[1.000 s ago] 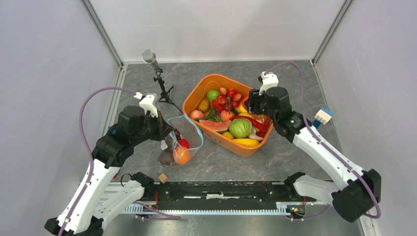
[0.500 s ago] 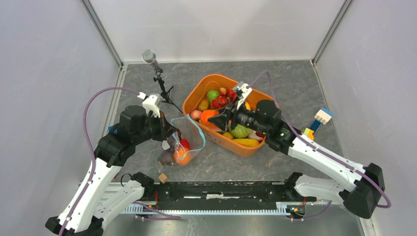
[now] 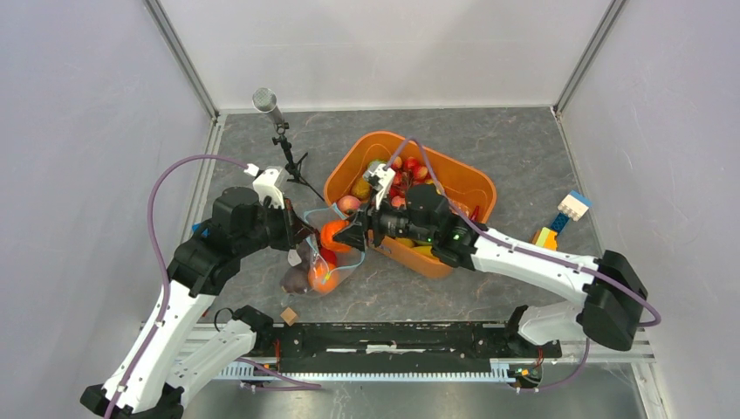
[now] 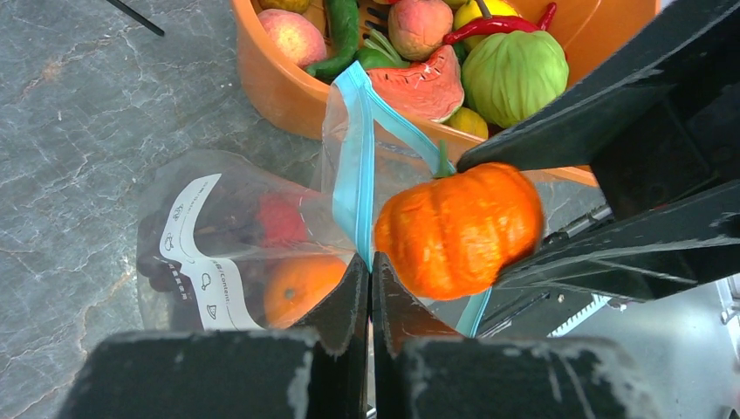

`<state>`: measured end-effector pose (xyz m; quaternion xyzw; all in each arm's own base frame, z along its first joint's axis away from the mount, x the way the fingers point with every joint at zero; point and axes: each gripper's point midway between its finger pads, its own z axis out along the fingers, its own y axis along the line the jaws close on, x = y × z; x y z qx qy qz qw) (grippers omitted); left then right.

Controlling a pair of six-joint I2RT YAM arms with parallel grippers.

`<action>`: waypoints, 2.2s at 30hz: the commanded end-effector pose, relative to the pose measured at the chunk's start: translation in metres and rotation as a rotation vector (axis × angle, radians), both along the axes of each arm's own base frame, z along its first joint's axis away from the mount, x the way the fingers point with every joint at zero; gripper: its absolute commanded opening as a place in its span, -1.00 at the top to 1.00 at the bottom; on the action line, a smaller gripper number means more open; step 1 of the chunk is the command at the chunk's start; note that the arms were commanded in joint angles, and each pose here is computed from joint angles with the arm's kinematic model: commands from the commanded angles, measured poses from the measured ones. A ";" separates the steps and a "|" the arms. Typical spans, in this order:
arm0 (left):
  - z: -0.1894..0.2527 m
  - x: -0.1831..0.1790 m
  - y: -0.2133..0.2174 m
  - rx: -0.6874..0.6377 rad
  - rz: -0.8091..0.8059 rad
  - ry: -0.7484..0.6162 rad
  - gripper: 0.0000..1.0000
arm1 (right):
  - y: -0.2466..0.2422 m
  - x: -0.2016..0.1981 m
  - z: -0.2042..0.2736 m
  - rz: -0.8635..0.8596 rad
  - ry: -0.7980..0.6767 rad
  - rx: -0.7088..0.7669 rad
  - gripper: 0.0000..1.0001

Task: Place the food in the zip-top bag and seal the zipper

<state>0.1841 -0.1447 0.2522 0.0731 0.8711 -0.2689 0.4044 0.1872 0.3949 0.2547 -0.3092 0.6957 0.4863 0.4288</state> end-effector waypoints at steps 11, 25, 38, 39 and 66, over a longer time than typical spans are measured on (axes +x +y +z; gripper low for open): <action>0.037 0.001 -0.006 -0.104 0.004 -0.088 0.96 | 0.025 -0.002 0.027 0.072 -0.129 -0.003 -0.47; 0.032 0.002 -0.006 -0.100 0.008 -0.081 0.96 | -0.024 0.022 0.041 -0.170 -0.220 -0.059 -0.56; 0.032 0.003 -0.007 -0.094 0.003 -0.082 0.95 | -0.209 0.104 -0.040 -0.737 -0.119 -0.629 -0.54; 0.031 0.003 -0.007 -0.093 0.004 -0.080 0.96 | -0.221 0.106 -0.044 -0.752 -0.110 -0.657 -0.45; 0.026 -0.001 -0.006 -0.091 0.001 -0.070 0.96 | -0.239 0.103 -0.160 -0.373 0.145 -0.815 -0.28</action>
